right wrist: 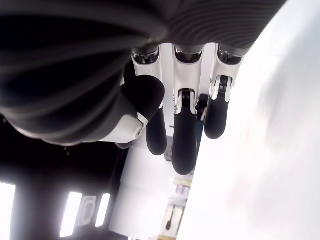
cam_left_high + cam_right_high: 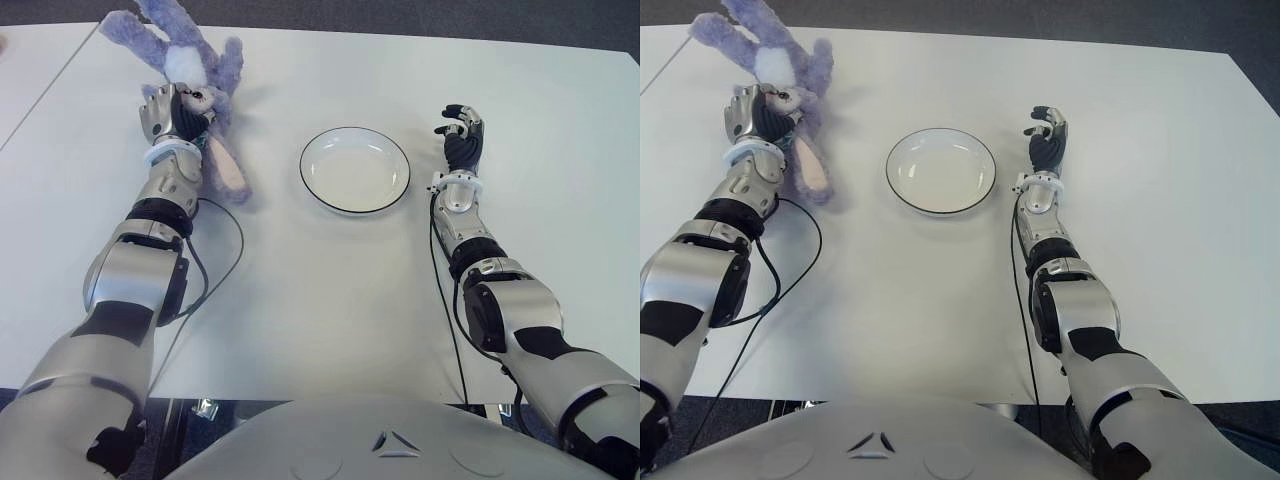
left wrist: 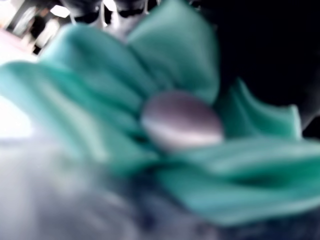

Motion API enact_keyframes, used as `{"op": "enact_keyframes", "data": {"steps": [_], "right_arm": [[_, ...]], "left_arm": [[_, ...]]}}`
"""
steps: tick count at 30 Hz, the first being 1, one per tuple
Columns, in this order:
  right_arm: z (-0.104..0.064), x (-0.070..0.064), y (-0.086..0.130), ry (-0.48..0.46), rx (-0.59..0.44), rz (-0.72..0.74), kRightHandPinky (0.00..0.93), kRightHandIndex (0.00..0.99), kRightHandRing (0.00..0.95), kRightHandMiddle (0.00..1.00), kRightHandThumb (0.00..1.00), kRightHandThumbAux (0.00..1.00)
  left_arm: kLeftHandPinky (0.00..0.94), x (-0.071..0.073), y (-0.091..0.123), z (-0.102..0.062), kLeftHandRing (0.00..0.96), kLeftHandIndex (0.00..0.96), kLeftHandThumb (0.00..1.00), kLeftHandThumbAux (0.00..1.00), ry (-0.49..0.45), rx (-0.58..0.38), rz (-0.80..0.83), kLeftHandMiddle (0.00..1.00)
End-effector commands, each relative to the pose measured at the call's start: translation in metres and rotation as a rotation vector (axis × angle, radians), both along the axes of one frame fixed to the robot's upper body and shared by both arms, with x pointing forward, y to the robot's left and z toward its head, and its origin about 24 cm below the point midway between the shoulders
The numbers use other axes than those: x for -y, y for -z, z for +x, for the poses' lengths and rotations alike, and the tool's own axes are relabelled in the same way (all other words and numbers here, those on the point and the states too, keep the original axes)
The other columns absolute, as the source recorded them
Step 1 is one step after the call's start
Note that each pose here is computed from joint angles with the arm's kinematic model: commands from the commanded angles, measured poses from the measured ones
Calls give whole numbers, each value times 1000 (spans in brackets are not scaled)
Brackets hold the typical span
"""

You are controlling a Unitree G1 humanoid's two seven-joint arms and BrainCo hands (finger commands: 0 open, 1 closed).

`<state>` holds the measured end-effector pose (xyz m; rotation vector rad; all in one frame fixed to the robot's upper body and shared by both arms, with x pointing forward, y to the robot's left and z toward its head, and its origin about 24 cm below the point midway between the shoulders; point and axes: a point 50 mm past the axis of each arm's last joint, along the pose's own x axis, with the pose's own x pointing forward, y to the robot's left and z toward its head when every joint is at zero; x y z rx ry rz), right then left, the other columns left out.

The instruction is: Put the doll into the plate.

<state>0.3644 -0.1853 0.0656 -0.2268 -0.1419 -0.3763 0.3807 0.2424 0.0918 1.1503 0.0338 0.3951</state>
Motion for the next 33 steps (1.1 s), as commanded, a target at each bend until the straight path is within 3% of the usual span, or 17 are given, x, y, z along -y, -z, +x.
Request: {"op": "enact_keyframes", "data": {"steps": [1, 8, 13, 25, 28, 33], "right_arm": [[-109, 1, 142, 51, -507, 50, 291, 301, 464, 318, 1000, 666], [-109, -1, 142, 47, -510, 54, 287, 298, 463, 315, 1000, 666], [-108, -2, 142, 44, -512, 56, 295, 298, 463, 313, 1000, 666], [-108, -6, 142, 47, -497, 53, 295, 296, 464, 315, 1000, 666], [-109, -7, 142, 51, -498, 48, 290, 292, 464, 314, 1000, 665], [-109, -8, 143, 51, -503, 55, 266, 293, 463, 312, 1000, 666]], "left_arm": [[731, 21, 93, -42, 774, 766, 601, 718, 90, -401, 195, 803], [806, 20, 87, -39, 793, 741, 543, 751, 183, -397, 394, 811], [778, 21, 81, -35, 808, 726, 467, 797, 233, -403, 507, 819], [814, 51, 66, -19, 814, 704, 434, 805, 384, -394, 697, 823], [818, 60, 54, -12, 819, 706, 425, 811, 413, -351, 716, 827], [820, 60, 38, -8, 820, 703, 411, 816, 440, -283, 776, 827]]}}
